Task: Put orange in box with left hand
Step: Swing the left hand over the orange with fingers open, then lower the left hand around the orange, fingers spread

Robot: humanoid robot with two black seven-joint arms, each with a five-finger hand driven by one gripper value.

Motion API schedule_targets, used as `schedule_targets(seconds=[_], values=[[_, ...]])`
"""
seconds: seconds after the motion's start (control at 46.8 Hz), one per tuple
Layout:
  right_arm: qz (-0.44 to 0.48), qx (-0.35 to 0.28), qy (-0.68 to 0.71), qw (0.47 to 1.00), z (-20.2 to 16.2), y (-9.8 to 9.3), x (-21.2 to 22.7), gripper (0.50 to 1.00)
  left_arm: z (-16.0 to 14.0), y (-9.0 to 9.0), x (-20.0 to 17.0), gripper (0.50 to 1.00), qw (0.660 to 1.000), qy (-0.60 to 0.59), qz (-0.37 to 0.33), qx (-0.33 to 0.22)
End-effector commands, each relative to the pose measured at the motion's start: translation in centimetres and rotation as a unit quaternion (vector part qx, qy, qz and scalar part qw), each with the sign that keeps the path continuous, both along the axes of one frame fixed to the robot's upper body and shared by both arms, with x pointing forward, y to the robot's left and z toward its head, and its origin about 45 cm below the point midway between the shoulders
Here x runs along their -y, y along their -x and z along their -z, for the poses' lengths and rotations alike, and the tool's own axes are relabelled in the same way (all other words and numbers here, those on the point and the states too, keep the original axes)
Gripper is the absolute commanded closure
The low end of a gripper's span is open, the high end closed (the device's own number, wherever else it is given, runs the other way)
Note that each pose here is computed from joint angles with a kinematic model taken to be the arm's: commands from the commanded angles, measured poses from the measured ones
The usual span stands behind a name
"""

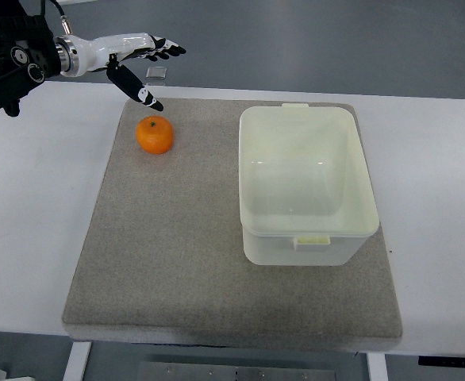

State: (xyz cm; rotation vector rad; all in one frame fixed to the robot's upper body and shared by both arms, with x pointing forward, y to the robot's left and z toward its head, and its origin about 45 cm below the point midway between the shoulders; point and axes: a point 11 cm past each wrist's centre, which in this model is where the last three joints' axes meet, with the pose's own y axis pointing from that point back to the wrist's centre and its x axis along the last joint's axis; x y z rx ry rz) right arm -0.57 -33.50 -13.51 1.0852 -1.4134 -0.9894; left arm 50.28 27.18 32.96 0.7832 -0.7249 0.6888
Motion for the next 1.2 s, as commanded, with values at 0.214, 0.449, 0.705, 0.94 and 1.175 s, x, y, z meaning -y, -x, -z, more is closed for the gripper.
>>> schedule_targets(seconds=[0.214, 0.449, 0.705, 0.94, 1.175], values=[[0.000, 0.000, 0.000, 1.000, 0.0, 0.0, 0.0, 0.556, 1.0, 1.2, 0.8, 0.525, 0.991, -0.079, 0.101, 0.023], [0.000, 0.000, 0.000, 1.000, 0.0, 0.0, 0.0, 0.556, 2.5, 2.2, 0.7, 0.527, 0.983, -0.110, 0.145, 0.009], [0.000, 0.000, -0.001, 1.000, 0.0, 0.0, 0.0, 0.556, 2.8, 1.9, -0.6, 0.546, 0.983, -0.128, 0.132, 0.012], [0.000, 0.000, 0.000, 1.000, 0.0, 0.0, 0.0, 0.556, 2.6, 1.3, -2.2, 0.568, 0.982, -0.147, 0.111, 0.030], [0.000, 0.000, 0.000, 1.000, 0.0, 0.0, 0.0, 0.556, 4.1, 1.6, -2.5, 0.579, 0.972, -0.192, 0.126, 0.048]])
